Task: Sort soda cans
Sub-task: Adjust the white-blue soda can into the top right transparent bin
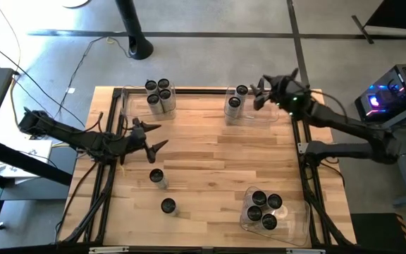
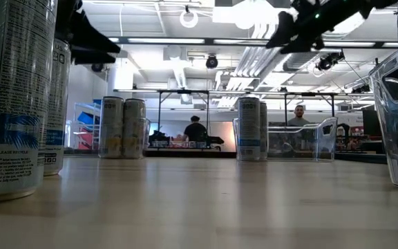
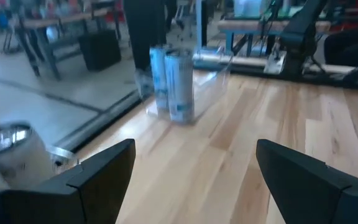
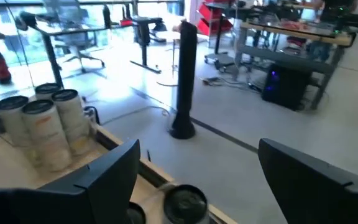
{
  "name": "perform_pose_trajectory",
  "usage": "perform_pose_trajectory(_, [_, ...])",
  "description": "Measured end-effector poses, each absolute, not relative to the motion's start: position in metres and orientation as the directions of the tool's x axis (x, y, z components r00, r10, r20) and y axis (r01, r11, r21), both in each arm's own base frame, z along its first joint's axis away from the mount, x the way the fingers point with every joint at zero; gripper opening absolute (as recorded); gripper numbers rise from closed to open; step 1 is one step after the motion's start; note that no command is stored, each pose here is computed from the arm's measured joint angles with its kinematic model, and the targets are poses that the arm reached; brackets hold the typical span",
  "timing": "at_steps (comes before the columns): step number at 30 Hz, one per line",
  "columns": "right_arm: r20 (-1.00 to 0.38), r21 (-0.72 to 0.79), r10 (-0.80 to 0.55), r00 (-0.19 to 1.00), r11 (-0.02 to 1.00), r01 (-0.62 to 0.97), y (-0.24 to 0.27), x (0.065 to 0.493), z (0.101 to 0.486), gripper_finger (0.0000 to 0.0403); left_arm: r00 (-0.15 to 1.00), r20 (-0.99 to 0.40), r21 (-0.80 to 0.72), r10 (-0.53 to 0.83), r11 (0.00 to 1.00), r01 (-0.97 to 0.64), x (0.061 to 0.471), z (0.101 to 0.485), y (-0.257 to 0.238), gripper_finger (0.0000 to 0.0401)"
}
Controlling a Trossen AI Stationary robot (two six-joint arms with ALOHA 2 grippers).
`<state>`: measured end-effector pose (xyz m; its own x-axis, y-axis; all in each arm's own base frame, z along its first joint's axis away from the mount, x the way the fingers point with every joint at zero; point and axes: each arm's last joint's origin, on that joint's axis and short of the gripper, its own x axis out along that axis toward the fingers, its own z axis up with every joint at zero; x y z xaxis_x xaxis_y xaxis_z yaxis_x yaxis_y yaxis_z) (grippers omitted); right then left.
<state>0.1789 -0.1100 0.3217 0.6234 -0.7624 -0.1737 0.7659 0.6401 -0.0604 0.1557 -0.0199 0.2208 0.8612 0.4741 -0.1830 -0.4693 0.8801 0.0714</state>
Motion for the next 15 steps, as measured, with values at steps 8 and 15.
perform_pose_trajectory(8, [-0.300,-0.167,-0.709,0.638,0.698,0.697,-0.120,0.168,0.317,0.0323,0.904,-0.012,0.125,0.428,0.897,-0.423,0.162,0.242,-0.005,0.0330])
perform_pose_trajectory(15, [-0.370,-0.159,-0.619,0.693,0.777,0.609,-0.131,0.176,0.281,0.0323,0.906,0.027,0.094,0.423,0.901,-0.423,0.163,0.246,0.012,0.0330])
